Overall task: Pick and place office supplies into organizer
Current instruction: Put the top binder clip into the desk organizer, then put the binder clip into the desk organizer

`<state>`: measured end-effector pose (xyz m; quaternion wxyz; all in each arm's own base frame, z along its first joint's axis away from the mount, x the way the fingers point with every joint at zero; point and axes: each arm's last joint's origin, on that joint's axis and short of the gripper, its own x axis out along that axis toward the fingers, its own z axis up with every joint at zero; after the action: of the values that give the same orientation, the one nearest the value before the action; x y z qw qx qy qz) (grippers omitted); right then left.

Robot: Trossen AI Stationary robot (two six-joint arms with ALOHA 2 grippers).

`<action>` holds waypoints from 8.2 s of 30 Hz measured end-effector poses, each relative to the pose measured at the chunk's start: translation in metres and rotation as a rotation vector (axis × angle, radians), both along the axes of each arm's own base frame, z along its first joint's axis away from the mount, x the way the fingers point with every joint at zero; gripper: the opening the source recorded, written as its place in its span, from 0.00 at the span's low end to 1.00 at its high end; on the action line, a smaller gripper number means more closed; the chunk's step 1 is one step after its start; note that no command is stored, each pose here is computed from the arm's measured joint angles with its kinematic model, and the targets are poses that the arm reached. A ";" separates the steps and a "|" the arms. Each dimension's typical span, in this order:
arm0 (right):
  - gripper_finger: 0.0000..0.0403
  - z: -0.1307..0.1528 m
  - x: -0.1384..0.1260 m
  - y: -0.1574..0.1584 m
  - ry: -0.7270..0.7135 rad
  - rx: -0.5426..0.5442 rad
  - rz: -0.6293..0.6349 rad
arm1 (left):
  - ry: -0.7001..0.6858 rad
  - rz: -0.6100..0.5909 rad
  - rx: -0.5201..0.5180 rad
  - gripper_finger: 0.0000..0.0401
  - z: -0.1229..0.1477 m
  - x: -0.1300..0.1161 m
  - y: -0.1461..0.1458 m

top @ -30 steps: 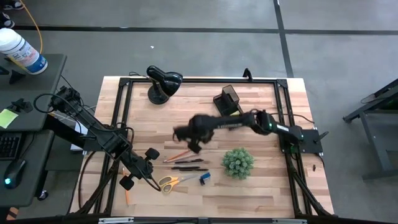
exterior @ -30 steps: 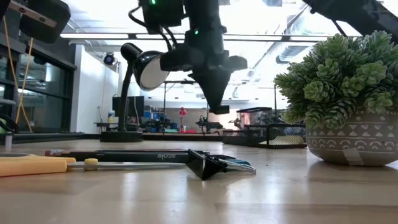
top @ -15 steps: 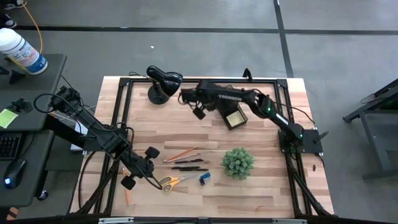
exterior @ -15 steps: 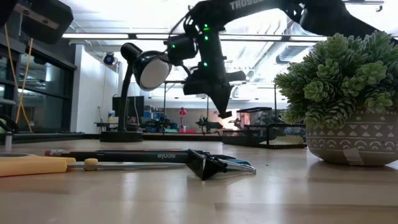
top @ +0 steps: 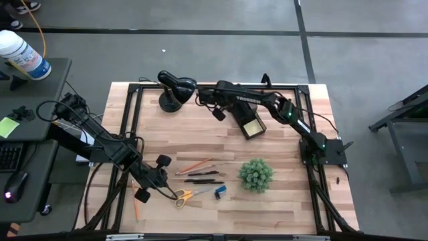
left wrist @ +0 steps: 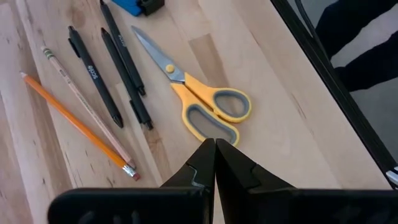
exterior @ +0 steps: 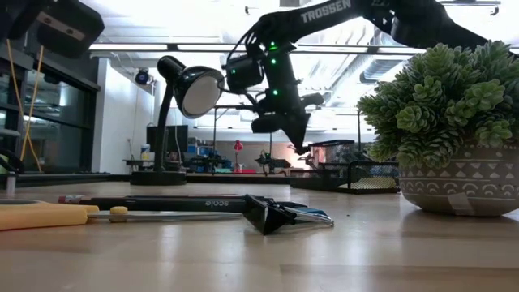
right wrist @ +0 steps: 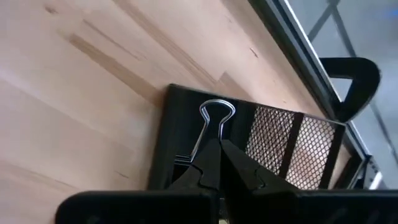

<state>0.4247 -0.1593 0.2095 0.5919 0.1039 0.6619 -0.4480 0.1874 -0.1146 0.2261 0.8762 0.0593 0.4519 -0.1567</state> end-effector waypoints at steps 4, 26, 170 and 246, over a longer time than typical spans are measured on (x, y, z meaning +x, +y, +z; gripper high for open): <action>0.00 -0.016 -0.005 0.003 0.068 0.018 0.001 | -0.001 0.004 0.000 0.00 0.000 0.000 0.000; 0.21 -0.037 -0.012 0.009 0.146 0.052 0.004 | -0.001 0.009 -0.004 0.00 0.000 0.000 0.000; 0.01 -0.066 0.001 0.345 -0.222 0.626 1.036 | -0.119 -0.063 0.085 0.00 0.003 -0.024 -0.035; 0.00 -0.014 -0.015 -0.036 -0.036 0.202 -0.111 | -0.111 0.008 0.058 0.00 0.003 -0.024 -0.034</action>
<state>0.4099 -0.1950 0.1958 0.5645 0.2073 0.6862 -0.4093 0.1637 -0.1486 0.2288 0.8985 0.0913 0.4070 -0.1368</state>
